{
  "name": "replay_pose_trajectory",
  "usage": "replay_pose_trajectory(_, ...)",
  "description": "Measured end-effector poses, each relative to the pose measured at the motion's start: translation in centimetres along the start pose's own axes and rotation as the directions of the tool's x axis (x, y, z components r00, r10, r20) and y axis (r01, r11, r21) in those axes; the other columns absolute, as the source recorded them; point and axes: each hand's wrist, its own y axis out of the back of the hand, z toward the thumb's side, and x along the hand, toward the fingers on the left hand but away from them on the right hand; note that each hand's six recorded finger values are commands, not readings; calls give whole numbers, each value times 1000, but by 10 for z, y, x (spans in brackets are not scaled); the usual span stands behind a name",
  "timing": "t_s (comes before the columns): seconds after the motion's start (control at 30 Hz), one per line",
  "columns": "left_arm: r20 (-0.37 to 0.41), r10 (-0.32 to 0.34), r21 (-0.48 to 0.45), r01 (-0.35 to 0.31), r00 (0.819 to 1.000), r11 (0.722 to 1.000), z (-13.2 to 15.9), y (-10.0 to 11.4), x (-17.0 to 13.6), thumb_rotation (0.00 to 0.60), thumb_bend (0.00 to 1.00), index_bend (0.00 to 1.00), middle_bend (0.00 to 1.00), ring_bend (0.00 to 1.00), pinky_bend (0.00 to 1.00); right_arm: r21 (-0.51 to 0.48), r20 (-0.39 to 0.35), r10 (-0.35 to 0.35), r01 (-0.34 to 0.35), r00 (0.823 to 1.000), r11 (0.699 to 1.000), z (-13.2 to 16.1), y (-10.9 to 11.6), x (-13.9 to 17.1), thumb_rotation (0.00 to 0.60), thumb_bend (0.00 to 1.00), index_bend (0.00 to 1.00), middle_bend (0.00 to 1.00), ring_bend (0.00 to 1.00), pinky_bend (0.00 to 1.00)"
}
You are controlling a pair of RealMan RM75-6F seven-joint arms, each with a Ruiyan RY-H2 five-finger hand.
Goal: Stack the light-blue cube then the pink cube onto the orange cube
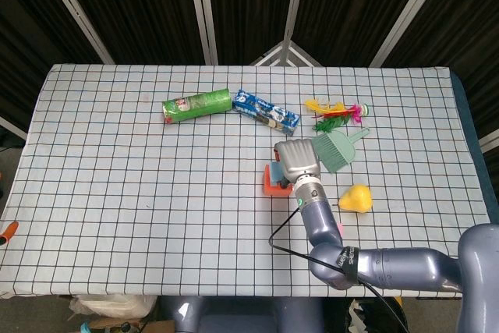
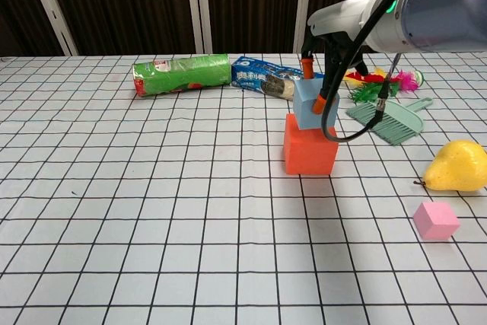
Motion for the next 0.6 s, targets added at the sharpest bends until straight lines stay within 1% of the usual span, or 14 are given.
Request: replay_pose_trajectory(0.6, -8, 1, 3, -1, 1000, 1000, -1, 0, 0, 600, 243, 127, 56, 24, 179, -10, 12, 16, -16, 1000, 1000, -1, -8, -11, 600, 492, 606, 968, 900, 674)
